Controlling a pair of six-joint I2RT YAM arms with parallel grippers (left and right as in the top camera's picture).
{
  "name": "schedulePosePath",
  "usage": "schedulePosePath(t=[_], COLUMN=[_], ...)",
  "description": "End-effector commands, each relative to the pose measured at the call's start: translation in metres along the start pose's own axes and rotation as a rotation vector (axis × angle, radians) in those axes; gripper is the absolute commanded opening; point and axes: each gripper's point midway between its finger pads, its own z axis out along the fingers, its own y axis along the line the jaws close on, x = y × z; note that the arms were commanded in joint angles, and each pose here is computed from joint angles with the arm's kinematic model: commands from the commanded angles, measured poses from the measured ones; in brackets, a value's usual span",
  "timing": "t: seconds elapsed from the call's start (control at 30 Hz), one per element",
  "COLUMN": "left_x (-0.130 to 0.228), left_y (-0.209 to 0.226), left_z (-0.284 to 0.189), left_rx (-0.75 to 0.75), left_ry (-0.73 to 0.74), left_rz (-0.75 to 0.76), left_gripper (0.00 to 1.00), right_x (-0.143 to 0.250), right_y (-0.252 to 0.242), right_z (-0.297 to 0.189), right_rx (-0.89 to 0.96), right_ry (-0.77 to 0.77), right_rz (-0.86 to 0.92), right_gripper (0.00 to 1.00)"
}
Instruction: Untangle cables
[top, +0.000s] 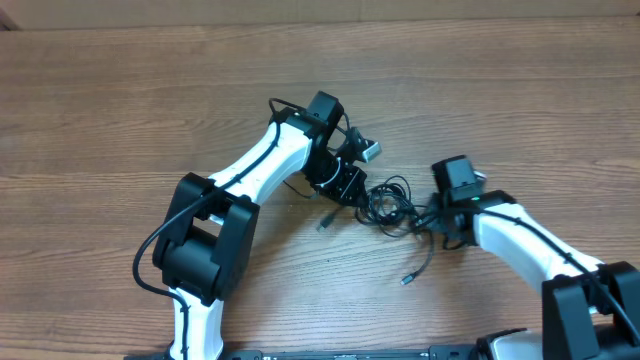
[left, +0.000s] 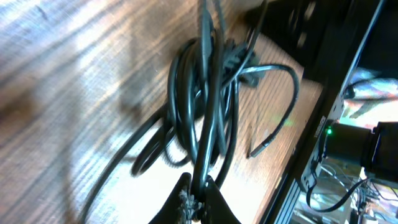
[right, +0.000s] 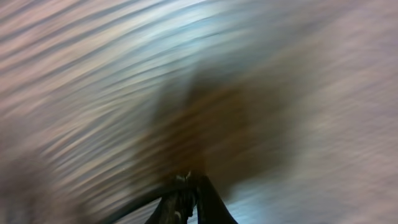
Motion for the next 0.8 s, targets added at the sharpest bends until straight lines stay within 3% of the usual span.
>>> schedulePosePath(t=[0.0,0.1,0.23,0.5,0.77], left_x=[0.001,0.001,0.001,0.001,0.004], left_y=[0.011,0.011,0.011,0.011,0.021], left_z=[0.000,0.000,0.000,0.000,-0.001], left_rx=[-0.050,-0.050,-0.050,-0.050,-0.109], left_ry=[0.017,0.017,0.016,0.015,0.030], left_rz=[0.013,0.013,0.013,0.015,0.009], left_gripper=[0.04,0.04,0.04,0.04,0.04], right_x=[-0.006,-0.007,-0.008,-0.009,-0.008], right_y=[-0.061,-0.072,-0.080,-0.086,-0.086], right_z=[0.009,0.011,0.013,0.014,0.014], right_rx=[0.204,0.200,0.179,0.174,0.171], right_ry=[-0.027,0.002,0.034,0.044,0.051], right_rz=[0.252,0.315,0.379,0.417,0.419], right_gripper=[0.07,0.19,0.23,0.41,0.43])
